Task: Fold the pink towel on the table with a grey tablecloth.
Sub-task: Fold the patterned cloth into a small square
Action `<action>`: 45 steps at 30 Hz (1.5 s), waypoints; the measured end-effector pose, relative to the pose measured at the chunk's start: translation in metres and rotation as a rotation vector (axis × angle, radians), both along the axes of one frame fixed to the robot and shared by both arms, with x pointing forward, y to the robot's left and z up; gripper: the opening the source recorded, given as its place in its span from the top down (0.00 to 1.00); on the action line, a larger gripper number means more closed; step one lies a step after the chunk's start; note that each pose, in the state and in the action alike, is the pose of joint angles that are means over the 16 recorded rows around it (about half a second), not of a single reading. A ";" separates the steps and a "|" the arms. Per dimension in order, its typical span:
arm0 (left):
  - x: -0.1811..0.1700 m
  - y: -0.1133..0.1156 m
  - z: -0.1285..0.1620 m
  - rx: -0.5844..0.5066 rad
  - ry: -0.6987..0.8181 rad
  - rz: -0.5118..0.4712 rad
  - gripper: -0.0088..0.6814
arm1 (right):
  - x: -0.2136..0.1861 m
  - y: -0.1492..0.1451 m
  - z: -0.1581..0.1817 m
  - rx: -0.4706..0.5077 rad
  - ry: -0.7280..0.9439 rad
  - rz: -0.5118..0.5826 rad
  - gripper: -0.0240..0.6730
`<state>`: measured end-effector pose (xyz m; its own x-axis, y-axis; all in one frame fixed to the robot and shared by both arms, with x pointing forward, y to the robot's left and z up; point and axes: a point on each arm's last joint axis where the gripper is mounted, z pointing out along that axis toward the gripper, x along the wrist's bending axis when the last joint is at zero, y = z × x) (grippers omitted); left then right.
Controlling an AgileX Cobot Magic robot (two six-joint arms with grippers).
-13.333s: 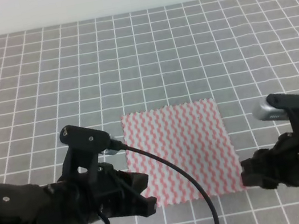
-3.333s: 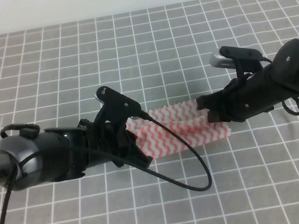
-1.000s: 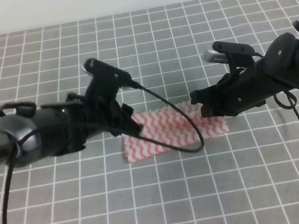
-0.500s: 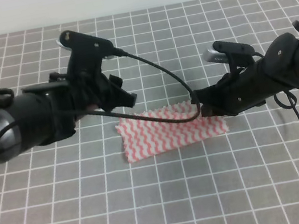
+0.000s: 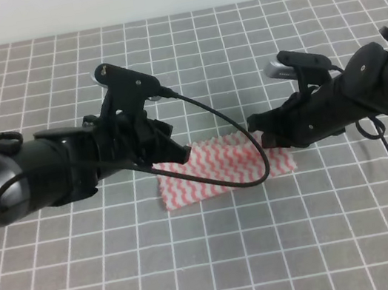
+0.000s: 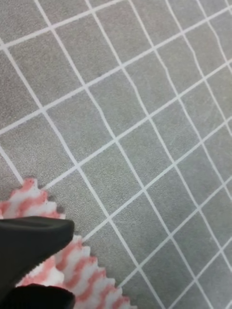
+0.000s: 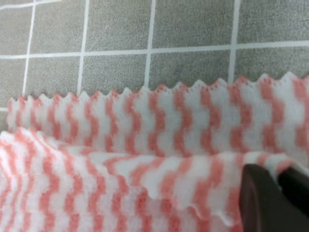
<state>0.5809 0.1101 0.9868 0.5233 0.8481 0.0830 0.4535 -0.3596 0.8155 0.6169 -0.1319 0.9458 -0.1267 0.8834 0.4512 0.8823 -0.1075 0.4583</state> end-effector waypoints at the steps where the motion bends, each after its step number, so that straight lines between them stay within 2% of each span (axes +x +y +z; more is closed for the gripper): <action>1: 0.000 0.000 -0.001 0.002 0.001 0.001 0.69 | 0.000 0.000 0.000 0.000 -0.001 -0.002 0.99; 13: 0.000 0.001 -0.003 0.008 0.006 0.006 0.70 | 0.003 -0.007 0.000 0.003 -0.003 -0.024 0.99; 22: -0.002 -0.006 -0.006 -0.030 0.023 -0.054 0.70 | 0.004 -0.008 -0.001 0.006 0.003 -0.029 0.99; 30: -0.003 -0.016 -0.022 -0.072 0.079 -0.134 0.70 | 0.004 -0.008 -0.002 0.010 0.004 -0.036 0.99; 45: -0.002 -0.022 -0.056 -0.068 0.163 -0.171 0.70 | 0.006 -0.007 -0.001 0.030 -0.003 -0.064 0.98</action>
